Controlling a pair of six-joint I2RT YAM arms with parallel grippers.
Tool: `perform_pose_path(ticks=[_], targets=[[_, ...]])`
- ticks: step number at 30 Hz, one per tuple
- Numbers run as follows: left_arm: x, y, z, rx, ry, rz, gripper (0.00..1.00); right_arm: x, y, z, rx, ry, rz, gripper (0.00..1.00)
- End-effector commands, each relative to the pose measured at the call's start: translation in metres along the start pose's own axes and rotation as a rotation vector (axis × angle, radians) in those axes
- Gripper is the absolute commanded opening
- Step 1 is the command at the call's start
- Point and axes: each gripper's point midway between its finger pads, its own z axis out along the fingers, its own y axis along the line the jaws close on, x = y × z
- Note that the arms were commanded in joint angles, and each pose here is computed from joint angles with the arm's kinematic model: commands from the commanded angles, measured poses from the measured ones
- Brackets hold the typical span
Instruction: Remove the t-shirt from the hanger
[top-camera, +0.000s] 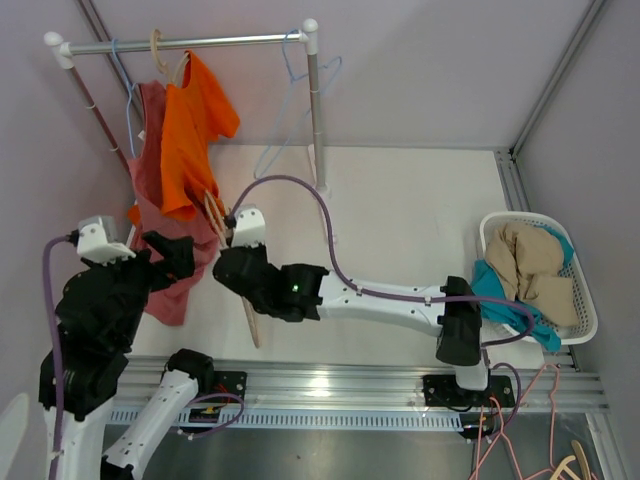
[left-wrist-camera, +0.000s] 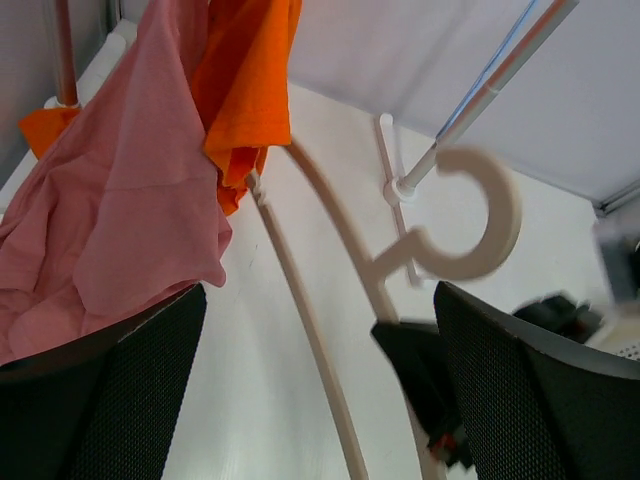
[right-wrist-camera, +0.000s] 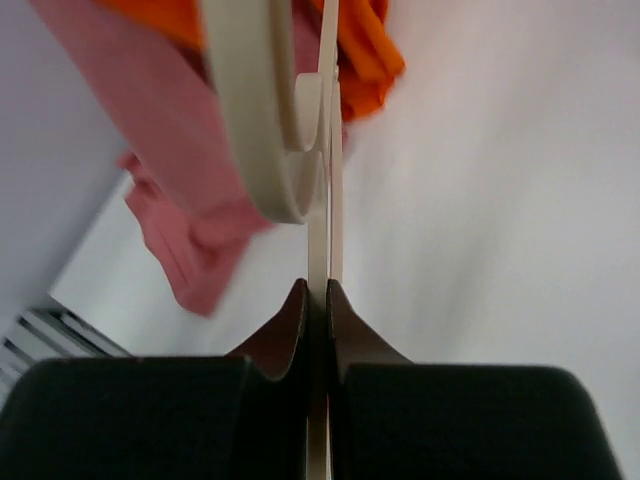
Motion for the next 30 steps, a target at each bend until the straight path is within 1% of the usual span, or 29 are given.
perform_pose_path(ticks=[1,2,3,4,5,7,9,10,11,13,14,15,19,21,25,27,29,30], targets=[[-0.024,0.006,-0.028,-0.014,-0.086,-0.051,0.99,-0.083,-0.007,0.004,0.068,-0.162,-0.006,0.0],[-0.024,0.01,-0.032,-0.025,-0.091,-0.055,0.99,-0.121,0.003,-0.004,0.044,-0.218,0.042,0.0],[-0.025,0.011,-0.034,-0.027,-0.097,-0.056,1.0,-0.131,0.004,-0.001,0.049,-0.229,0.037,0.0],[-0.026,0.012,-0.037,-0.026,-0.104,-0.059,1.0,-0.124,0.001,0.017,0.081,-0.21,-0.008,0.0],[-0.027,0.013,-0.04,-0.025,-0.113,-0.062,0.99,-0.155,0.006,0.01,0.057,-0.264,0.035,0.0],[-0.025,0.014,-0.04,-0.026,-0.114,-0.063,0.99,-0.159,0.009,0.028,0.056,-0.279,0.018,0.0],[-0.021,0.014,-0.037,-0.03,-0.1,-0.058,1.0,-0.184,0.005,0.033,0.045,-0.34,0.063,0.0],[-0.019,0.015,-0.036,-0.031,-0.094,-0.056,0.99,-0.188,0.002,0.037,0.049,-0.356,0.064,0.0],[-0.017,0.014,-0.035,-0.03,-0.09,-0.055,0.99,-0.196,-0.008,0.043,0.073,-0.378,0.078,0.0],[-0.011,0.015,-0.031,-0.03,-0.077,-0.052,1.0,-0.208,-0.014,0.051,0.076,-0.434,0.098,0.0],[-0.012,0.014,-0.031,-0.026,-0.082,-0.052,0.99,-0.217,-0.026,0.055,0.097,-0.458,0.092,0.0],[-0.01,0.013,-0.029,-0.018,-0.081,-0.052,1.0,-0.224,-0.026,0.06,0.074,-0.486,0.108,0.0],[-0.008,0.004,-0.019,0.028,-0.085,-0.031,1.0,-0.239,-0.042,0.074,0.06,-0.518,0.1,0.0],[-0.009,0.0,-0.013,0.045,-0.086,0.008,0.99,-0.244,-0.047,0.075,0.052,-0.52,0.096,0.0],[-0.007,-0.003,0.004,0.05,-0.083,0.083,1.0,-0.251,-0.049,0.06,0.038,-0.507,0.124,0.0],[-0.013,-0.007,0.007,0.066,-0.109,0.1,1.0,-0.245,-0.048,0.054,0.044,-0.485,0.135,0.0],[-0.018,-0.015,0.006,0.113,-0.128,0.12,1.0,-0.246,-0.041,0.035,0.046,-0.488,0.181,0.0],[-0.021,-0.019,0.004,0.135,-0.137,0.127,1.0,-0.236,-0.037,0.036,0.037,-0.465,0.175,0.0]])
